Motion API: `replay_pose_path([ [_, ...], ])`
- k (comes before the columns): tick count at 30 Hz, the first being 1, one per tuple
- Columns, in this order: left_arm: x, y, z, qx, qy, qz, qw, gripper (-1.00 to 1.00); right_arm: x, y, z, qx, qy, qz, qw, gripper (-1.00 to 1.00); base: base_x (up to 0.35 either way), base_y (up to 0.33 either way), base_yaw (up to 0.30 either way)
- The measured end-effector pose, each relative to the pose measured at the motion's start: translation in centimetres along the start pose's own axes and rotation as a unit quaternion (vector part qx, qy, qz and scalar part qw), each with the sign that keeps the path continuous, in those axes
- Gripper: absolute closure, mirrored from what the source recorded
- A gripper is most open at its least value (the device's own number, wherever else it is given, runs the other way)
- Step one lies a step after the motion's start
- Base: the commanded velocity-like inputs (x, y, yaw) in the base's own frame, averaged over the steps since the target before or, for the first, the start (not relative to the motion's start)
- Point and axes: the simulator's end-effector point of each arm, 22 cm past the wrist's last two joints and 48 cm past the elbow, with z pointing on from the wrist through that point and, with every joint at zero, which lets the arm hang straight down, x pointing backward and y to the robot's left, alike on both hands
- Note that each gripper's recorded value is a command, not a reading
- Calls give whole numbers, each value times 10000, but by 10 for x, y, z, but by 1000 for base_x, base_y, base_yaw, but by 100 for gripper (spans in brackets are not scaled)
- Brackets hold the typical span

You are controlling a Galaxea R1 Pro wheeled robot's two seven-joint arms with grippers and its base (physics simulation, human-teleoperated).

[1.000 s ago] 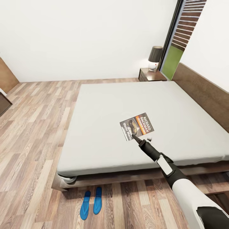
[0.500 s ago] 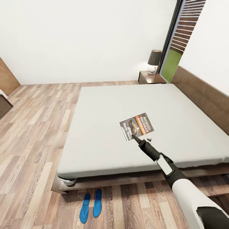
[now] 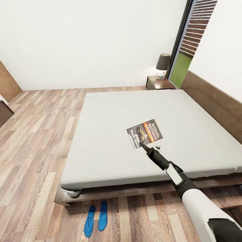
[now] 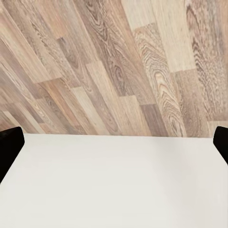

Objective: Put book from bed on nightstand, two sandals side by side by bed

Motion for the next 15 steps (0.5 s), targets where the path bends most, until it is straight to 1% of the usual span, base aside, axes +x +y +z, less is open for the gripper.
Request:
replay_pose_path([
  [15,0,0,0,-2,-7,-1,10000,-100,1,0,1,6,4,0,10000,100,0,0,0],
])
